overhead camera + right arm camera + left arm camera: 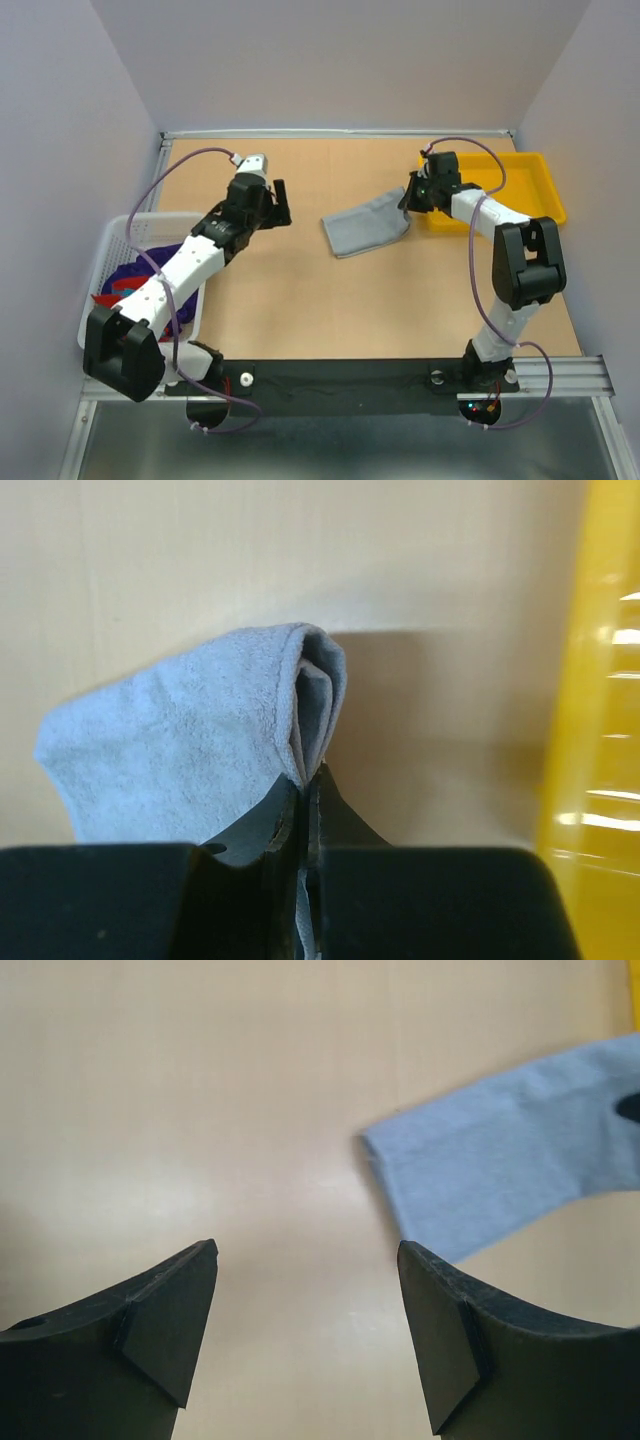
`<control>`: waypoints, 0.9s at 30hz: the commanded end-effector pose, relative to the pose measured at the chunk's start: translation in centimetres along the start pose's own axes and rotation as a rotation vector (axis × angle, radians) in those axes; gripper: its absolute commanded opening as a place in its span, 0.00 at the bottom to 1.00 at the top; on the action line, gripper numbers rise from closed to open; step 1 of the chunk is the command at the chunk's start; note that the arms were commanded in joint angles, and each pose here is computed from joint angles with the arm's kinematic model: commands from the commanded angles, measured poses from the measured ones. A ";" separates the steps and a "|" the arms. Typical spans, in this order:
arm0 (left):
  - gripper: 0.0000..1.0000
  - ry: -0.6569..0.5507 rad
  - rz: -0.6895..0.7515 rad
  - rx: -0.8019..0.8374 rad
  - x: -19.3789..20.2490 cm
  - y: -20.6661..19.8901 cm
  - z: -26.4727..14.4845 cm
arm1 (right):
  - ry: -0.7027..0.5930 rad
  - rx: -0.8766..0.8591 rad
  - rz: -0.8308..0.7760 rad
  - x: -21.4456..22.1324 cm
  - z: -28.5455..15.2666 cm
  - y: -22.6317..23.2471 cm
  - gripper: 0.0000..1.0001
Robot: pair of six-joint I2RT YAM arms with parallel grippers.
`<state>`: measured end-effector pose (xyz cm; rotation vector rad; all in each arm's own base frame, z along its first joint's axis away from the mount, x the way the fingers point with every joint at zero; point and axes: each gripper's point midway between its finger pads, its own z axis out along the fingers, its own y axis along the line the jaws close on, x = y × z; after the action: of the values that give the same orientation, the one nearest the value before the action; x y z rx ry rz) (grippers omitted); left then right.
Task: Fold and stack the towels
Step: Neatly place the folded towel into the bin
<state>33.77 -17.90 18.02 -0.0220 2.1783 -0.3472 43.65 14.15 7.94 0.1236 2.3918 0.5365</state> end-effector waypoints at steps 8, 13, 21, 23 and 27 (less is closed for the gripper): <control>0.84 -0.035 0.067 -0.043 -1.0 5.9 0.5 | -0.056 0.102 -0.249 -9.8 -3.1 -5.3 0.00; 0.84 -0.024 0.065 -0.072 -0.4 6.5 1.1 | -0.020 0.131 -0.316 -11.3 -3.6 -9.1 0.00; 0.83 0.007 0.069 -0.118 0.4 7.5 2.1 | 0.016 0.310 -0.443 -12.6 -4.0 -14.9 0.00; 0.83 0.020 0.071 -0.113 0.7 7.4 2.3 | 0.040 0.370 -0.494 -12.6 -4.2 -16.5 0.00; 0.83 0.027 0.071 -0.120 1.0 7.6 2.5 | 0.073 0.421 -0.514 -12.3 -4.2 -18.8 0.00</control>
<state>35.44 -11.68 13.39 -0.0056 2.2481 -0.1923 50.34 -4.14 9.33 -0.2705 2.4652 -0.0455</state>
